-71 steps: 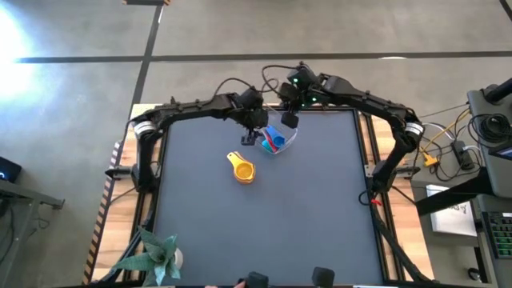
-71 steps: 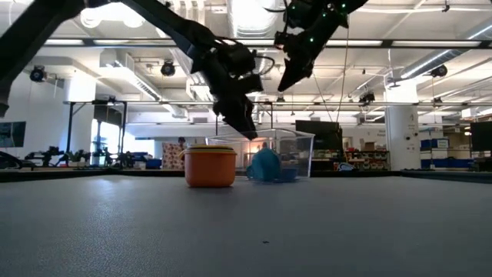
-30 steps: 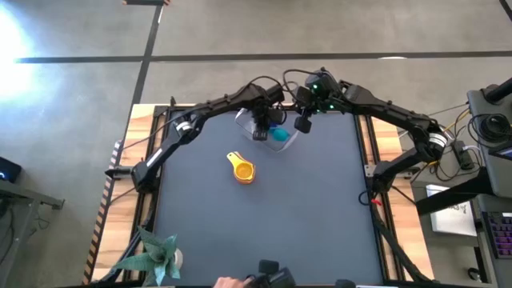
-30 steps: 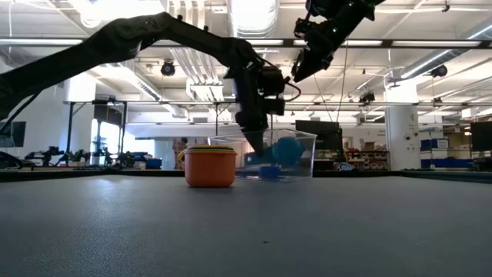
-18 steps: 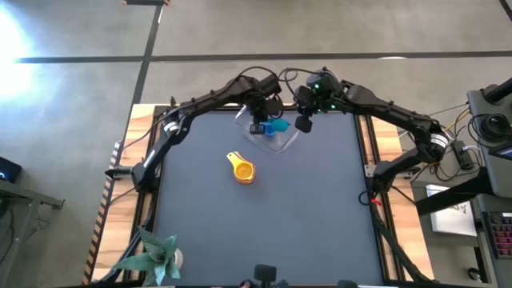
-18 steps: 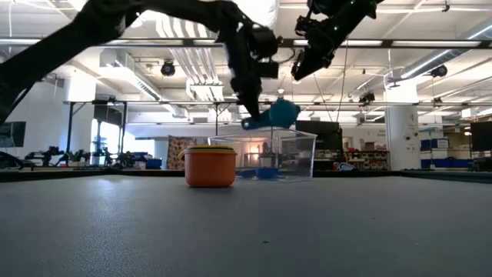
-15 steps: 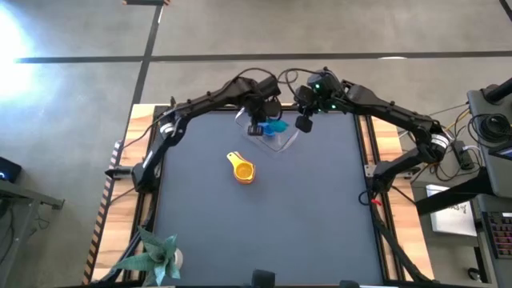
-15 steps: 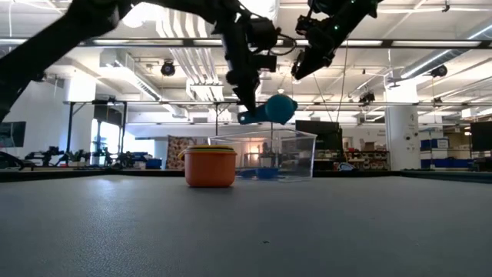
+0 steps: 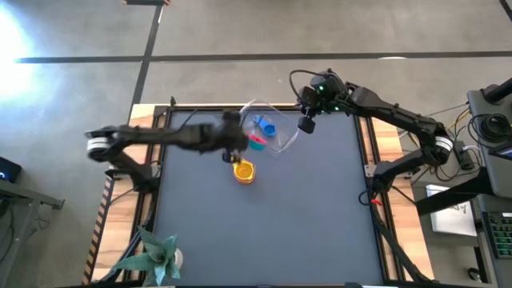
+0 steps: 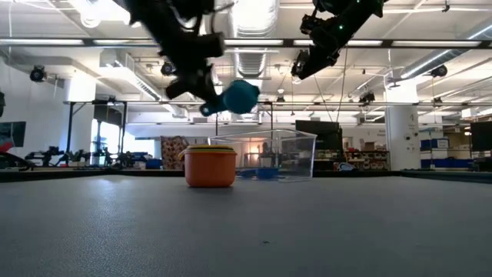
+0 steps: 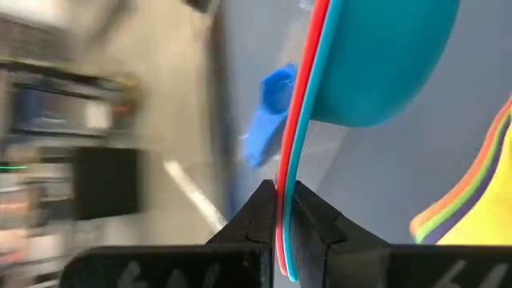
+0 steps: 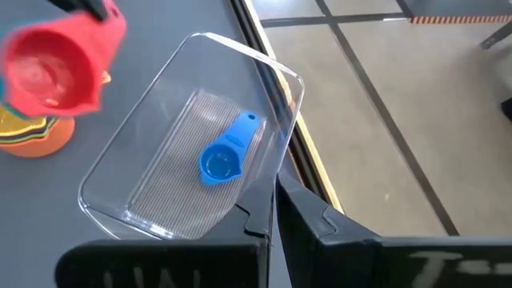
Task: Nest measuring cups in basket
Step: Stack the red and light blue measuring cups on top of the yellow measuring cup
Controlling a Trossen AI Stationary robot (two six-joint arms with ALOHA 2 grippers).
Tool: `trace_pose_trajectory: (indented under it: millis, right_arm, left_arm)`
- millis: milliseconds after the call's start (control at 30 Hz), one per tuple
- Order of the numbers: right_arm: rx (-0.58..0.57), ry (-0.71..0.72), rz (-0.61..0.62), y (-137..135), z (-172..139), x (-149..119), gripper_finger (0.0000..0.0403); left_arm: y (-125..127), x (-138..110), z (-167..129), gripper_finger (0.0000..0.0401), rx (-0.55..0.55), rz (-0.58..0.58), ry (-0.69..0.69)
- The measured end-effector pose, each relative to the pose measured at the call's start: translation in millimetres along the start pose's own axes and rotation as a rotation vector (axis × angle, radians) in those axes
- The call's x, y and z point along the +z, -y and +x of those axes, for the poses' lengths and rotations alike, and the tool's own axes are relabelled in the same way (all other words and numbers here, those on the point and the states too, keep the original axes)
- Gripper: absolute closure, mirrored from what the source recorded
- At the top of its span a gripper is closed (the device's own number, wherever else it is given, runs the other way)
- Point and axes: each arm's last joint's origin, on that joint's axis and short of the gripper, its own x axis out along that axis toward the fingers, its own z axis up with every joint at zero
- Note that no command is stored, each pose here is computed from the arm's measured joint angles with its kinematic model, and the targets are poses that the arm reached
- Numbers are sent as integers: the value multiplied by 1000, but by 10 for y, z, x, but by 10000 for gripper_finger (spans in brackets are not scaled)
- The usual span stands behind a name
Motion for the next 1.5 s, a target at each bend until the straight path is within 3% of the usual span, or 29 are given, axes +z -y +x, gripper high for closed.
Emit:
trace_pose_trajectory:
  millis: [167, 333, 467, 1067, 1500]
  right_arm:
    - [-15, 14, 23, 1, 3, -4, 394]
    - [-26, 47, 49, 11, 3, 26, 394]
    - [-33, 70, 61, 19, 2, 48, 394]
    - [-31, 76, 81, 20, 1, 53, 394]
    - [-31, 75, 73, 20, 3, 52, 394]
  left_arm:
    - [496, -177, -214, 400, 248, 79, -41]
    - [960, -292, -267, 400, 358, 151, 15]
    - [1189, -359, -281, 400, 432, 151, 46]
    - [1592, -385, -2, 392, 360, 257, 22]
    - [1598, -419, -46, 293, 337, 296, 11]
